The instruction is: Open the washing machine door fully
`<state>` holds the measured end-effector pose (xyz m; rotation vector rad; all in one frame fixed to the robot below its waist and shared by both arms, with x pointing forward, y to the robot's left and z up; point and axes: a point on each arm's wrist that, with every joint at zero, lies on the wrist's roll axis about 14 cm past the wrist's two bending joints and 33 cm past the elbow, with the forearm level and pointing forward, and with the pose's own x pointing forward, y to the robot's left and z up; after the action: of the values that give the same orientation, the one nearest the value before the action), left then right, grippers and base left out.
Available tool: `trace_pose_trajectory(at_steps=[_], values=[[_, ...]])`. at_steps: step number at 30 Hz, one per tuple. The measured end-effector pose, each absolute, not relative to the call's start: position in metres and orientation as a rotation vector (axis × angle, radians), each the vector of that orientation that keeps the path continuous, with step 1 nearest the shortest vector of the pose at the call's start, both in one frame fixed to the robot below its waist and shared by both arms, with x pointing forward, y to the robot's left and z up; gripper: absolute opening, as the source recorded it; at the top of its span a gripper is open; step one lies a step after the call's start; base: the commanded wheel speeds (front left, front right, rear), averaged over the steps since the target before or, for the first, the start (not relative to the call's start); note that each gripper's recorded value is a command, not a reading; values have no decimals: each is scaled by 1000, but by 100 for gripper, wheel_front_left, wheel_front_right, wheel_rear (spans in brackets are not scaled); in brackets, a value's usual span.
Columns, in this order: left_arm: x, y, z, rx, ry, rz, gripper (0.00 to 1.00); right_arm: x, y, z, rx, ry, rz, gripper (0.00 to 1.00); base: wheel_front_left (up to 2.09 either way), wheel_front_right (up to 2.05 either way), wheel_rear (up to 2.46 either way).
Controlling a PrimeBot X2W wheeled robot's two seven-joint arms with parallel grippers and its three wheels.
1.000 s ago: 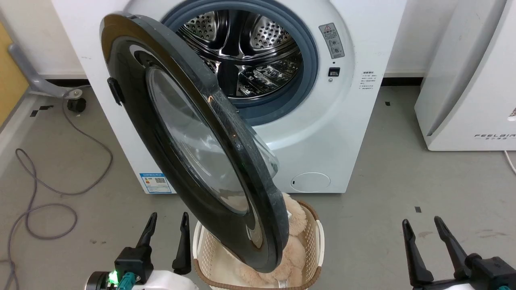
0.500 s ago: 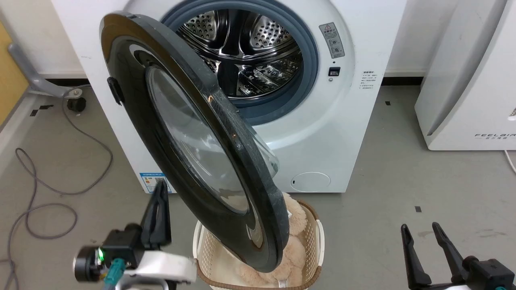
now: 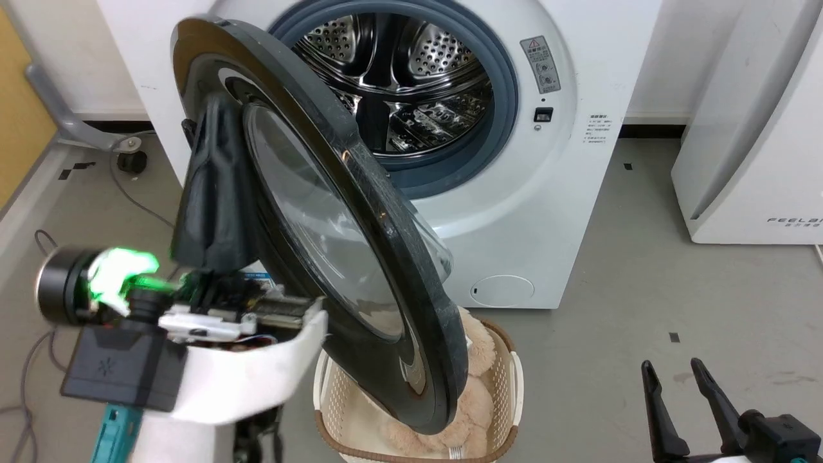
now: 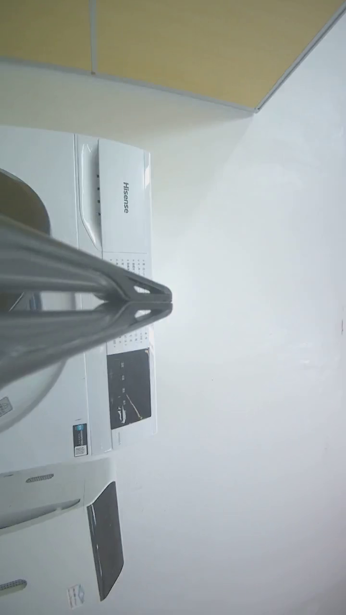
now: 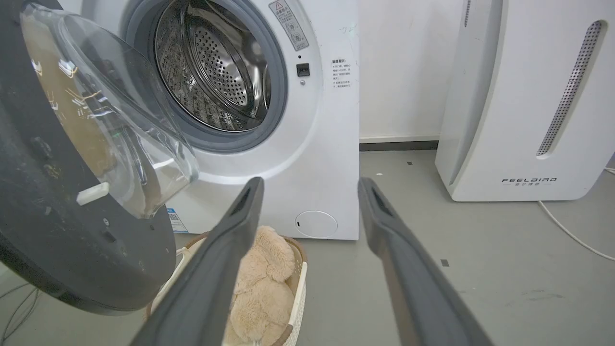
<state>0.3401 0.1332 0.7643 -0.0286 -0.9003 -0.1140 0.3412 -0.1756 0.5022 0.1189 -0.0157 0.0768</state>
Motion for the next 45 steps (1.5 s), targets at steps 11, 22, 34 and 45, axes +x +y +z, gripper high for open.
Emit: trace_pose_trajectory(at_steps=[11,22,34,45], values=[[309,16,775,-113,-936,-579,0,340,-182,498,142,-4,55,100,0,0,0],[294,-65,688,-162,-528,-862,0,337,-184,488,168,26,42,100,0,0,0],[314,-62,569,-90,-61,-774,0,339,-180,478,186,57,50,100,0,0,0],[358,-43,554,-86,-36,-628,0,334,-182,476,204,59,41,100,0,0,0]])
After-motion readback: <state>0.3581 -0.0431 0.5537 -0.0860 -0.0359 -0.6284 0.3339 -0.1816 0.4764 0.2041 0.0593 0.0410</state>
